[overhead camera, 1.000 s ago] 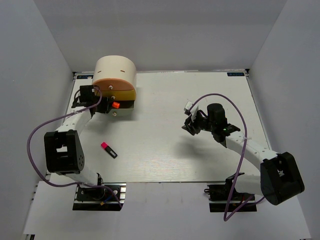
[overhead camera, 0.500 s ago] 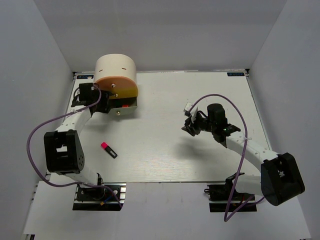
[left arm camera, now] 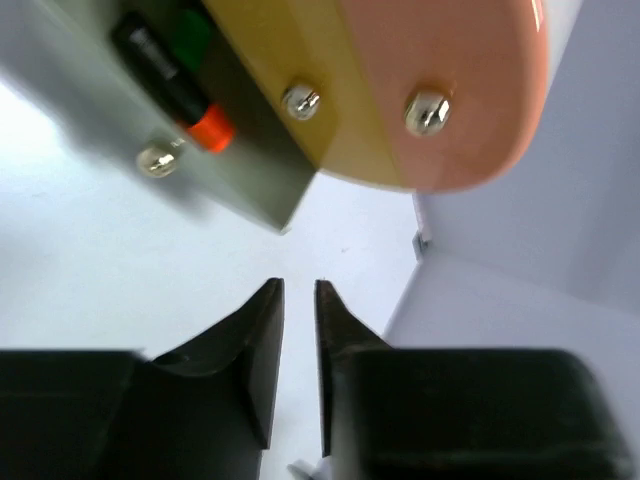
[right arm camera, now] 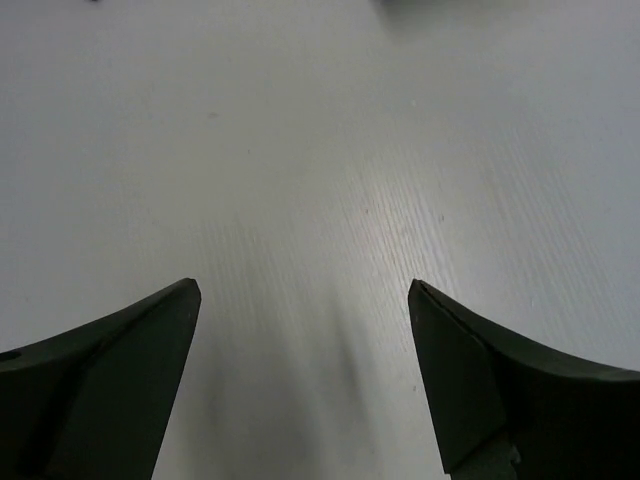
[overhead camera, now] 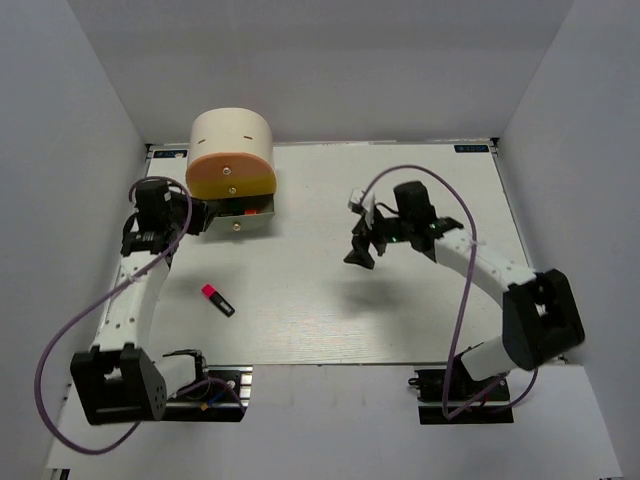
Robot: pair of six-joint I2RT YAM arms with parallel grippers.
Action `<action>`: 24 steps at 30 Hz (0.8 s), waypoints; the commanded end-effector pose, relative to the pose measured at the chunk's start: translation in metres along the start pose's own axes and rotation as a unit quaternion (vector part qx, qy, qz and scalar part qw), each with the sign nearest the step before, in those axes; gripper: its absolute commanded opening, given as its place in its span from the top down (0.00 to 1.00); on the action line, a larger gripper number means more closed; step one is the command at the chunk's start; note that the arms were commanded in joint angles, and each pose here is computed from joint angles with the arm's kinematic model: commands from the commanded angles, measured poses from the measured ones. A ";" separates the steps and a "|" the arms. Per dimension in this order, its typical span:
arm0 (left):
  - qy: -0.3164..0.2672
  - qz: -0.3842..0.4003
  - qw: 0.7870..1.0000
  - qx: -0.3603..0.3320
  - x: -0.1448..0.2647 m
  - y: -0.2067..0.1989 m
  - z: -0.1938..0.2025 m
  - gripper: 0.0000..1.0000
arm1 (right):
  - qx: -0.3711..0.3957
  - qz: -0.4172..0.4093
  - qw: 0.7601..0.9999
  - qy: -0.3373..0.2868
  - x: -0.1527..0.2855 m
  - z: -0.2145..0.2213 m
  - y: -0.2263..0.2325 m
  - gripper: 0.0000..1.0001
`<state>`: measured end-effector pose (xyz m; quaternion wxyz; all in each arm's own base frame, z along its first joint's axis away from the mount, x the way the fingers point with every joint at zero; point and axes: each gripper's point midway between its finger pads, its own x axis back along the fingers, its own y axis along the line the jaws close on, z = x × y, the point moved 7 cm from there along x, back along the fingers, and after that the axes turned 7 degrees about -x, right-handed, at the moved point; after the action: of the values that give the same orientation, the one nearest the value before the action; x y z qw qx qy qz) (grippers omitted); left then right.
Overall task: Sort the stationery into containers
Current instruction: Pick up the pen from the center of the board.
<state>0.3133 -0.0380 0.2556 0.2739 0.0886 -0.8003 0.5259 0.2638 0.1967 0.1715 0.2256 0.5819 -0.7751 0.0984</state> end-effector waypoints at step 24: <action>-0.179 -0.194 0.960 -0.094 0.225 0.125 0.052 0.31 | -0.115 -0.152 0.977 0.093 -0.255 -0.102 0.171 0.24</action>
<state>0.0763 0.0007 0.2692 0.2067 0.2793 -0.8621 0.3689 0.1831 0.4861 0.1538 0.3933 0.6717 -0.6259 0.0490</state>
